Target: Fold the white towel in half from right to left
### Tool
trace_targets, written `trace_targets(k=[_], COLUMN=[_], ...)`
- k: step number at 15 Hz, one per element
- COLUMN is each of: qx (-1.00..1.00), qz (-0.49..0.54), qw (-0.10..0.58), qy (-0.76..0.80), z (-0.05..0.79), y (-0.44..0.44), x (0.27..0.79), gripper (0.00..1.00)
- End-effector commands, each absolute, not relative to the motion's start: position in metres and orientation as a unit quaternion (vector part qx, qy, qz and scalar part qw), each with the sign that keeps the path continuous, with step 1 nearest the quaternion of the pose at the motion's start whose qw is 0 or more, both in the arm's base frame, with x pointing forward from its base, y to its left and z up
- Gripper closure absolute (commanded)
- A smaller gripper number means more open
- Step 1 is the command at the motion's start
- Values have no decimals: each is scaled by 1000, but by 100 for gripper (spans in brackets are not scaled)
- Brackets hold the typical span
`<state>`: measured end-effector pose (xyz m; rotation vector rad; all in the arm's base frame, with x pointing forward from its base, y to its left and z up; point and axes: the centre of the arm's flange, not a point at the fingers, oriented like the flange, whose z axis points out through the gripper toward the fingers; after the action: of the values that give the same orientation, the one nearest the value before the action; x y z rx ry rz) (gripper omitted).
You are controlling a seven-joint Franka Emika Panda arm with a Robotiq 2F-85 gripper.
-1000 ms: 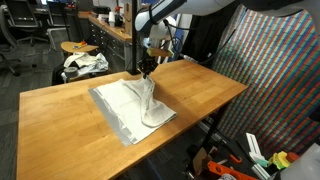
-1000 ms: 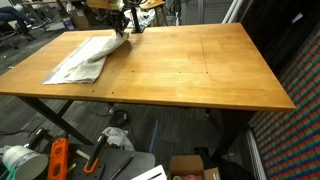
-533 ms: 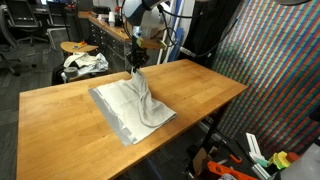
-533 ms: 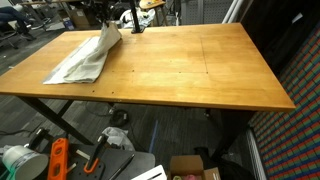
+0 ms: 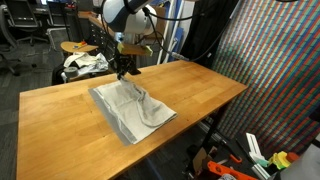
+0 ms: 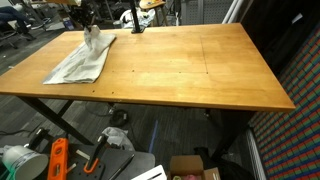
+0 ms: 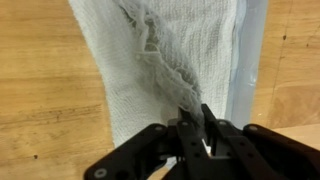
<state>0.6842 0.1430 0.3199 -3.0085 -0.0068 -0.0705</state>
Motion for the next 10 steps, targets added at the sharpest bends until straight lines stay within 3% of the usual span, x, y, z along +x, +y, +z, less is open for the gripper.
trace_targets(k=[1, 10], qx=[-998, -995], qz=[-35, -68], qw=[57, 36], qy=[7, 65], z=[318, 305], y=[170, 220], x=[674, 684], gripper=[83, 83])
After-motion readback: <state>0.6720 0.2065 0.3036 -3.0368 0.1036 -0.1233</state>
